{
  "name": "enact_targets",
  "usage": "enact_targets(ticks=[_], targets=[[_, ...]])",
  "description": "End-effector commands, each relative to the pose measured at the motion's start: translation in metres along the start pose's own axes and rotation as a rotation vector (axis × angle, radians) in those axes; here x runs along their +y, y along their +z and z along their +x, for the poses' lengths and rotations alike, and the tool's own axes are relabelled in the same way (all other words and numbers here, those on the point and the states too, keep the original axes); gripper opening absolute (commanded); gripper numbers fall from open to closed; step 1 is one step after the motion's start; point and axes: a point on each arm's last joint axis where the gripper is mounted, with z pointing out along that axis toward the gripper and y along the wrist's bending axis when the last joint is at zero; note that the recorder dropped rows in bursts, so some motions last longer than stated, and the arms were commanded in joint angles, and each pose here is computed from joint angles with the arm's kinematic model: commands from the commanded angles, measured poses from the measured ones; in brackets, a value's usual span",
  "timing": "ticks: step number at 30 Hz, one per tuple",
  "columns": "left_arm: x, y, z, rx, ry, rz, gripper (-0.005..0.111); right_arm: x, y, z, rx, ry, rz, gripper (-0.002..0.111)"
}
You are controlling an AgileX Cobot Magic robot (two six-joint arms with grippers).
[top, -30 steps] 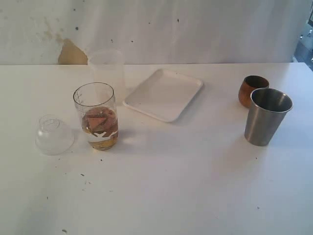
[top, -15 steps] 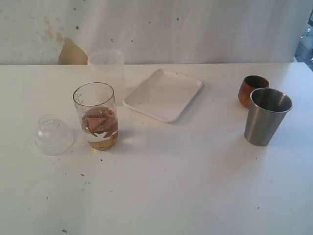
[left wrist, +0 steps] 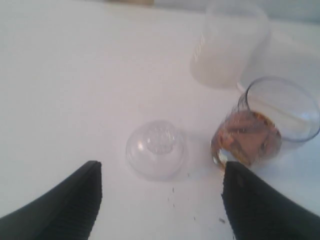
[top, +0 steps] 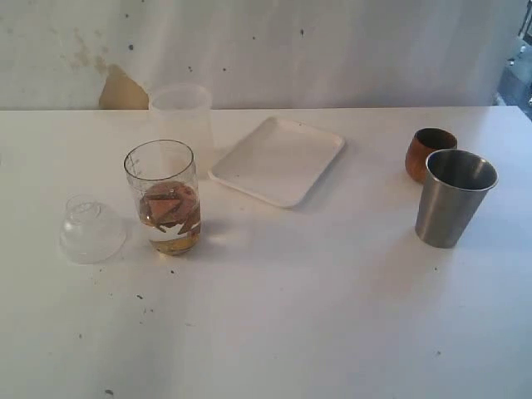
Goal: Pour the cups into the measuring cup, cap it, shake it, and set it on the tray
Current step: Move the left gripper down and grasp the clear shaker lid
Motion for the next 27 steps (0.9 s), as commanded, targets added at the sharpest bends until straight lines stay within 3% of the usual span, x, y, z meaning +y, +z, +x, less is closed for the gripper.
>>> enact_targets(ticks=[1,7,10,18,27], targets=[[0.000,0.046,0.011,0.186,0.025,0.079,0.061,0.000,0.000,0.000,-0.010,0.006,0.003,0.003],[0.008,0.096,0.021,0.299,0.065,0.099,0.069,0.000,0.000,0.000,-0.010,0.006,0.003,0.003],[0.010,0.109,0.015,0.283,0.073,0.094,0.069,0.000,0.000,0.000,-0.010,0.006,0.003,0.003],[-0.009,0.140,0.000,0.237,0.189,0.114,0.069,0.000,0.000,0.000,-0.010,0.006,0.003,0.003],[-0.001,0.167,0.008,0.245,0.178,0.063,0.069,0.000,0.000,0.000,-0.010,0.006,0.003,0.003]])
